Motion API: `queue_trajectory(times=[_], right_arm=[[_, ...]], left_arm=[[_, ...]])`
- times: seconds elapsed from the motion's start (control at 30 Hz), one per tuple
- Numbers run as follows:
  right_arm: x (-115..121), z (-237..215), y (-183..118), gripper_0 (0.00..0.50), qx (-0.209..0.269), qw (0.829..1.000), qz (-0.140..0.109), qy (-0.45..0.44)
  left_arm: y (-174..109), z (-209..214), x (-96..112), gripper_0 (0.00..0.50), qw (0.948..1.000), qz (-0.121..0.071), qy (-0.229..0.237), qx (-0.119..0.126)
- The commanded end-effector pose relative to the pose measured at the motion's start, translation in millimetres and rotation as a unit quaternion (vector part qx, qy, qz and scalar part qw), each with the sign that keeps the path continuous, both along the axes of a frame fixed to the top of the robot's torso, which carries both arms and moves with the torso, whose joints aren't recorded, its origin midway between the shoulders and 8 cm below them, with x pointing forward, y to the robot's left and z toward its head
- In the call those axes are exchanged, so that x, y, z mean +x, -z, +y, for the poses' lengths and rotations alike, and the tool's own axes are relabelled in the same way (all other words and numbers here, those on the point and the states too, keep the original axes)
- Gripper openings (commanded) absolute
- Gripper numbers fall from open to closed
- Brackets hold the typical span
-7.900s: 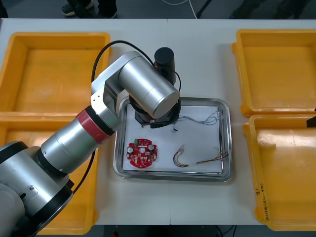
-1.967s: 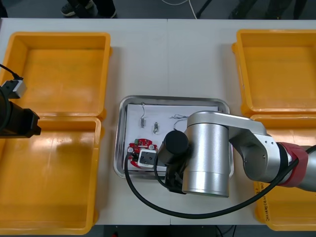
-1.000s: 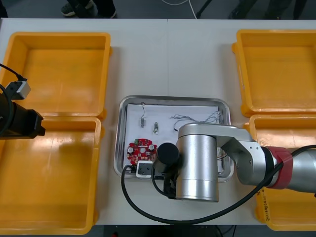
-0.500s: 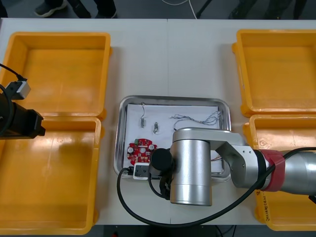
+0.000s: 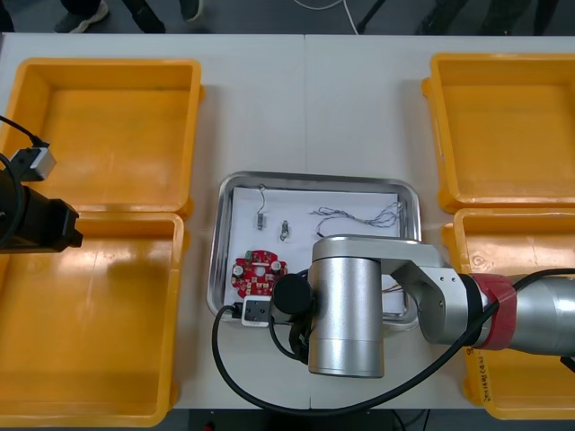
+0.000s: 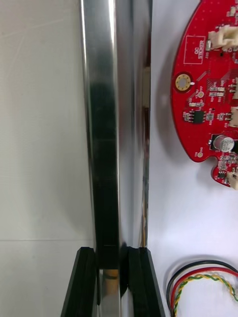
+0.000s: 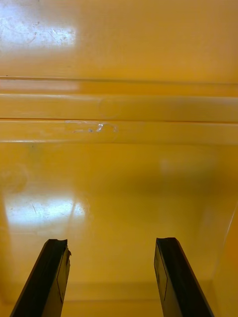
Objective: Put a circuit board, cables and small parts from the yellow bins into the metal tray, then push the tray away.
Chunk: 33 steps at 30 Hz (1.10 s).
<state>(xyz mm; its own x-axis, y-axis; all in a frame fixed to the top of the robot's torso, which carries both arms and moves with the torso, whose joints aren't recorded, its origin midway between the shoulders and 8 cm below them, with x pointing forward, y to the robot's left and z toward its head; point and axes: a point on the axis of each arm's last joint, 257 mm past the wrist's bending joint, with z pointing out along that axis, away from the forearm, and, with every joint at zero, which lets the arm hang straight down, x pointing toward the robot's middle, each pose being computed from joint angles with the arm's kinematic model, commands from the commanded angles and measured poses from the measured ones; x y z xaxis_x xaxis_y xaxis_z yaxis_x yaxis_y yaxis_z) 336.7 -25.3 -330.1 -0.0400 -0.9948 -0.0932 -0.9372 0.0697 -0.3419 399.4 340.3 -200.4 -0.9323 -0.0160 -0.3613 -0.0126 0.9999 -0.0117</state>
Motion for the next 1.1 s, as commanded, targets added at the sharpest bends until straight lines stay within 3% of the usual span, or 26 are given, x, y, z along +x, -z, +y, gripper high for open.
queue_trajectory(times=[0.03,0.33,0.63,1.1], right_arm=[[3,11,-9,0.084,0.000,1.000,-0.017,-0.023],[19,11,-16,0.000,-0.002,0.998,-0.051,-0.026],[41,16,-28,0.000,0.003,0.994,-0.100,-0.036],[68,10,-41,0.000,0.001,0.987,-0.151,-0.056]], left_arm=[[-6,-2,-1,0.500,0.9992,-0.014,0.037,0.006],[-6,-2,-1,0.500,0.9992,-0.014,0.037,0.006],[-6,-2,-1,0.500,0.9992,-0.014,0.037,0.006],[-6,-2,-1,0.500,0.9992,-0.014,0.037,0.006]])
